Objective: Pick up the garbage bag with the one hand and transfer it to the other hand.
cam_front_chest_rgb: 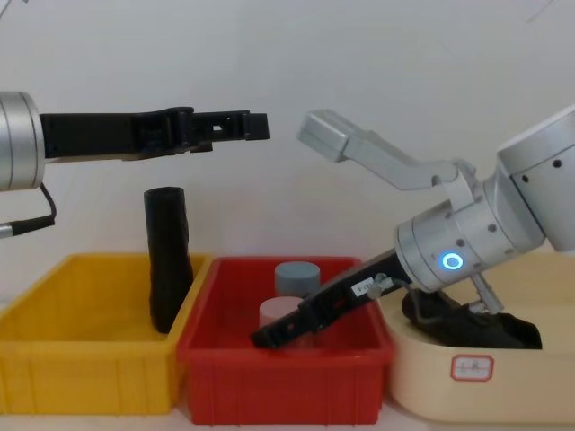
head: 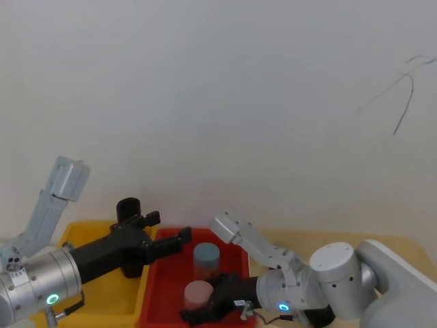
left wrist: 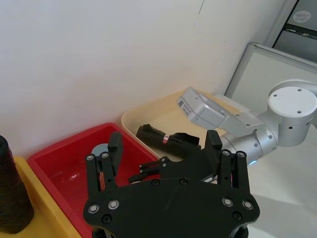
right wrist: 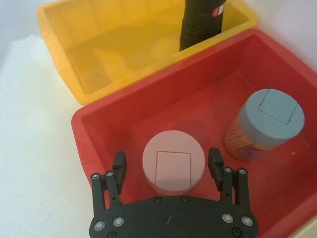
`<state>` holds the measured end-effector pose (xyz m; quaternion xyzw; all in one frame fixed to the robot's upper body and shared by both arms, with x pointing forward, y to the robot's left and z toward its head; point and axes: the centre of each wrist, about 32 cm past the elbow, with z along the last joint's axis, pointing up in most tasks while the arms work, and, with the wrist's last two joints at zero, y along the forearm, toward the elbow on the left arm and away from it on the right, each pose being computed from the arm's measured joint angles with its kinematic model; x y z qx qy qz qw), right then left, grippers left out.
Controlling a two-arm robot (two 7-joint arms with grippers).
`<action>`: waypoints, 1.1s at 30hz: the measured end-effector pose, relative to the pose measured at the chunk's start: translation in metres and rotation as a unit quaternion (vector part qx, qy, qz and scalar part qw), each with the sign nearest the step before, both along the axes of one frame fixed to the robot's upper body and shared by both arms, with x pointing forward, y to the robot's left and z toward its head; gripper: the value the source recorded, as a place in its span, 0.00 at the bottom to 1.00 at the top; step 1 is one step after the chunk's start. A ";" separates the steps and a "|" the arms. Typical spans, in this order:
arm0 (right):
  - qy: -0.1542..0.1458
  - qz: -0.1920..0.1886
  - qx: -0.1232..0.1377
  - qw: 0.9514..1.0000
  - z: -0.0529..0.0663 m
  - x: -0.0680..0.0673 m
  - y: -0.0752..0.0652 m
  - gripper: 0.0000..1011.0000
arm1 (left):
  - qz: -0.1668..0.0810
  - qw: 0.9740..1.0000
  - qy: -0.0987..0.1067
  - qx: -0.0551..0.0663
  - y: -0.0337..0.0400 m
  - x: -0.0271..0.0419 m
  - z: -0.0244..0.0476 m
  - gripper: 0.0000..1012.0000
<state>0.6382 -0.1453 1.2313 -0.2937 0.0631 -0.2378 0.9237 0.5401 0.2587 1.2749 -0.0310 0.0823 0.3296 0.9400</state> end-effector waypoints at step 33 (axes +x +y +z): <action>-0.003 0.003 -0.003 1.000 0.003 0.000 0.004 0.64 | 0.000 1.000 0.000 0.000 0.0000 0.0000 0.0000 0.99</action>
